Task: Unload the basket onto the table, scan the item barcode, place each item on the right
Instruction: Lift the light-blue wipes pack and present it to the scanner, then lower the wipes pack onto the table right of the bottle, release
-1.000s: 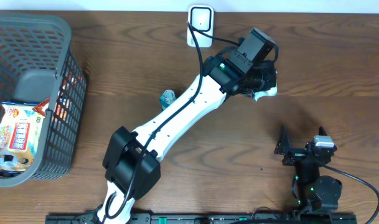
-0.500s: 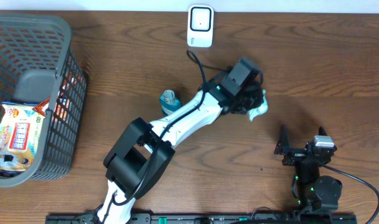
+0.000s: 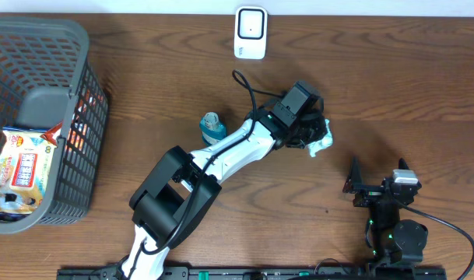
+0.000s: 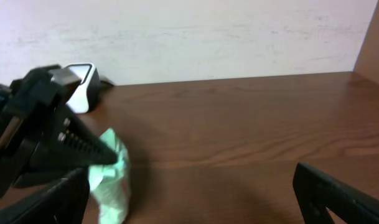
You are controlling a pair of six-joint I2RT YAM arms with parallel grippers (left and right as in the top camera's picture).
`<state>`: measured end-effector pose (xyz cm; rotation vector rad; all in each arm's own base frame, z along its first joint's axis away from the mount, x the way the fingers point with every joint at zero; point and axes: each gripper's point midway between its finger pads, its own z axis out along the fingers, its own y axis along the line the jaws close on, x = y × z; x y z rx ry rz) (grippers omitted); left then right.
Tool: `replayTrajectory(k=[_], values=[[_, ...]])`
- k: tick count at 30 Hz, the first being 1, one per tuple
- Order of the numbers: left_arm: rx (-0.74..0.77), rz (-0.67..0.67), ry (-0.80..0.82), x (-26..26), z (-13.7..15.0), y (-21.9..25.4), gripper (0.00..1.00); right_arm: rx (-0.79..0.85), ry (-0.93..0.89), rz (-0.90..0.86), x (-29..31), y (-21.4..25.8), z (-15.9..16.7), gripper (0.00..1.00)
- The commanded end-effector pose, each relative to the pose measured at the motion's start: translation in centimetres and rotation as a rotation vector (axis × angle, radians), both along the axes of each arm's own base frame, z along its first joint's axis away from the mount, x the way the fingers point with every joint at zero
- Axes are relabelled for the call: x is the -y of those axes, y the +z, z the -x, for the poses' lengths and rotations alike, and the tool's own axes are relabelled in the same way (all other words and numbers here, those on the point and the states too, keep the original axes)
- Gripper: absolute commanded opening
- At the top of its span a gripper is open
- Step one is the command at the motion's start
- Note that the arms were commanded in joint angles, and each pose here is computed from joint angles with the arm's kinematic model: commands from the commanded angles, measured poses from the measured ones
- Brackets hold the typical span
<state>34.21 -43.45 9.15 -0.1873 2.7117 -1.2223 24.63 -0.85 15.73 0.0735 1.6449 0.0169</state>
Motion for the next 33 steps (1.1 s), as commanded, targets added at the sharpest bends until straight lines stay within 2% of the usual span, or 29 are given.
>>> replayTrajectory(k=[1,3,5,8,12,16,24,27,30,33], values=[[0.012,0.03,-0.039,0.4,0.0,0.0,0.07,-0.004,-0.005,0.013,0.1,-0.2,0.0,0.99],[0.025,0.019,-0.045,0.3,0.0,-0.1,0.11,-0.004,-0.005,0.013,0.1,-0.2,0.0,0.99],[0.011,-0.036,-0.037,-0.5,0.2,-1.1,0.25,-0.004,-0.005,0.013,0.1,-0.2,0.0,0.99],[-0.017,-0.097,-0.016,-1.6,0.5,-2.3,0.32,-0.004,-0.005,0.013,0.1,-0.2,0.0,0.99],[-0.03,-0.122,-0.02,-2.1,0.9,-2.4,0.35,-0.004,-0.005,0.013,0.1,-0.2,0.0,0.99],[0.022,-0.14,-0.022,-2.6,0.7,-0.9,0.4,-0.004,-0.005,0.013,0.1,-0.2,0.0,0.99],[0.109,-0.418,0.169,-9.6,-0.2,1.2,0.41,-0.004,-0.005,0.013,0.1,-0.2,0.0,0.99],[0.125,-0.487,0.205,-11.6,0.1,2.2,0.46,-0.004,-0.005,0.013,0.1,-0.2,0.0,0.99],[0.151,-0.487,0.193,-12.2,0.6,4.0,0.58,-0.004,-0.005,0.013,0.1,-0.2,0.0,0.99],[0.221,-0.448,0.173,-12.3,0.7,7.5,0.79,-0.004,-0.006,0.013,0.1,-0.2,0.0,0.99]])
